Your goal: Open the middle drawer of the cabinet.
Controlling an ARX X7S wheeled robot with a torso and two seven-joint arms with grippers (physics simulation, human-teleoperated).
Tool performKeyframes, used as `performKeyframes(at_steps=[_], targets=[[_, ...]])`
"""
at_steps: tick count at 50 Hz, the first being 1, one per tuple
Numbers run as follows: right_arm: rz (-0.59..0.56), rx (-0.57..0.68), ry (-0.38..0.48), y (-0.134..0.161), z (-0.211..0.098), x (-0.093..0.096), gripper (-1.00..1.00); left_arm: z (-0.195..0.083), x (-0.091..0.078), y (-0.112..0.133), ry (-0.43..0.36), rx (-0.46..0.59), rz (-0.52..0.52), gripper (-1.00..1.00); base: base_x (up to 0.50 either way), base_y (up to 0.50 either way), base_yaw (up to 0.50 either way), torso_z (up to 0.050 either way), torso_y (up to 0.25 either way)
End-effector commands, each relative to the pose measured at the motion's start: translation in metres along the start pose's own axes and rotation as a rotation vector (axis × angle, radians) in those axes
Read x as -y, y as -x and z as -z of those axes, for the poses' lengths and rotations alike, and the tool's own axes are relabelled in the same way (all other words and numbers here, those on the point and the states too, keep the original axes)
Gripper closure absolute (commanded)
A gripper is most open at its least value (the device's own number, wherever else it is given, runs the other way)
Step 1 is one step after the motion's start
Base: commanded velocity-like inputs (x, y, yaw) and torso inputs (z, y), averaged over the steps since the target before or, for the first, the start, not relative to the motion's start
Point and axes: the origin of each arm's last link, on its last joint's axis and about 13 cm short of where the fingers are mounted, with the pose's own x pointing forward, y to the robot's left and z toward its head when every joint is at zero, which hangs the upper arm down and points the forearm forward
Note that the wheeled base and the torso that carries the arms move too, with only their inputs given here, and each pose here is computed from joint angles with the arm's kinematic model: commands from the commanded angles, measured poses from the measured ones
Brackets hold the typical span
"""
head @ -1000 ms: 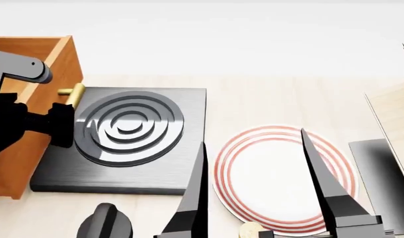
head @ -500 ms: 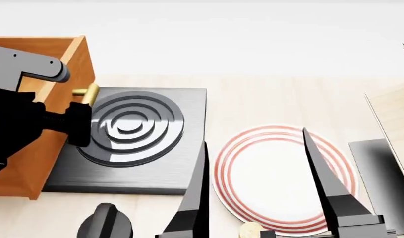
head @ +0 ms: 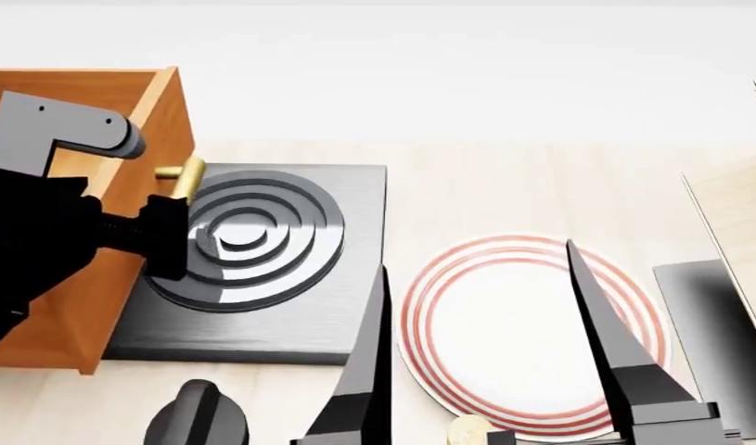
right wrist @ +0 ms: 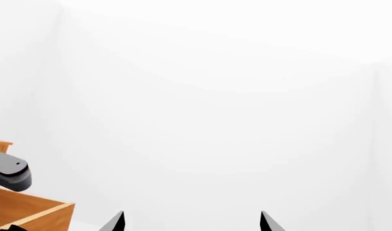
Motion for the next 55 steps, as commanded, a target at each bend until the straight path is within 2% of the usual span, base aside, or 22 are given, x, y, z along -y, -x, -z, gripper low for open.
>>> performKeyframes(at_steps=[1, 12, 15, 21, 25, 27, 28, 30, 31, 40, 48, 49, 55], targets=[[-0.002, -0.001, -0.001, 0.000, 0.000, 0.000, -1.00, 0.002, 0.006, 0.002, 0.036, 0.008, 0.063, -1.00, 0.00, 0.00, 0.00, 0.000, 0.000], [-0.004, -0.001, -0.001, 0.000, 0.000, 0.000, -1.00, 0.005, 0.006, 0.000, 0.022, 0.027, 0.046, -1.00, 0.00, 0.00, 0.00, 0.000, 0.000], [-0.006, -0.001, -0.001, 0.000, 0.000, 0.000, -1.00, 0.011, 0.006, -0.001, -0.047, 0.057, 0.003, -1.00, 0.00, 0.00, 0.00, 0.000, 0.000], [-0.005, -0.002, 0.000, 0.000, 0.000, -0.001, -1.00, 0.012, 0.006, 0.000, -0.054, 0.083, -0.011, -1.00, 0.00, 0.00, 0.00, 0.000, 0.000], [-0.007, -0.003, -0.001, 0.000, 0.000, -0.001, -1.00, 0.015, 0.007, 0.000, -0.115, 0.133, -0.062, -1.00, 0.00, 0.00, 0.00, 0.000, 0.000], [-0.007, -0.003, -0.002, 0.000, 0.000, -0.001, -1.00, 0.016, 0.008, 0.001, -0.103, 0.127, -0.054, -1.00, 0.00, 0.00, 0.00, 0.000, 0.000], [-0.007, -0.003, -0.002, 0.000, 0.000, -0.001, -1.00, 0.017, 0.008, 0.002, -0.138, 0.156, -0.076, -1.00, 0.00, 0.00, 0.00, 0.000, 0.000], [-0.008, -0.003, -0.002, 0.000, 0.000, -0.001, -1.00, 0.018, 0.009, 0.004, -0.126, 0.155, -0.074, -1.00, 0.00, 0.00, 0.00, 0.000, 0.000], [-0.008, -0.003, -0.003, 0.000, 0.000, -0.001, -1.00, 0.019, 0.009, 0.005, -0.150, 0.177, -0.086, -1.00, 0.00, 0.00, 0.00, 0.000, 0.000], [-0.009, -0.003, -0.004, 0.000, 0.000, -0.002, -1.00, 0.027, 0.007, 0.009, -0.140, 0.255, -0.161, -1.00, 0.00, 0.00, 0.00, 0.000, 0.000], [-0.009, -0.005, -0.008, 0.000, 0.000, -0.002, -1.00, 0.033, 0.008, 0.018, -0.127, 0.340, -0.162, -1.00, 0.00, 0.00, 0.00, 0.000, 0.000], [-0.009, -0.006, -0.009, 0.000, 0.000, -0.002, -1.00, 0.034, 0.008, 0.022, -0.121, 0.374, -0.171, -1.00, 0.00, 0.00, 0.00, 0.000, 0.000], [-0.013, -0.006, -0.008, 0.000, 0.001, -0.002, -1.00, 0.044, 0.011, 0.035, -0.110, 0.421, -0.170, -1.00, 0.00, 0.00, 0.00, 0.000, 0.000]])
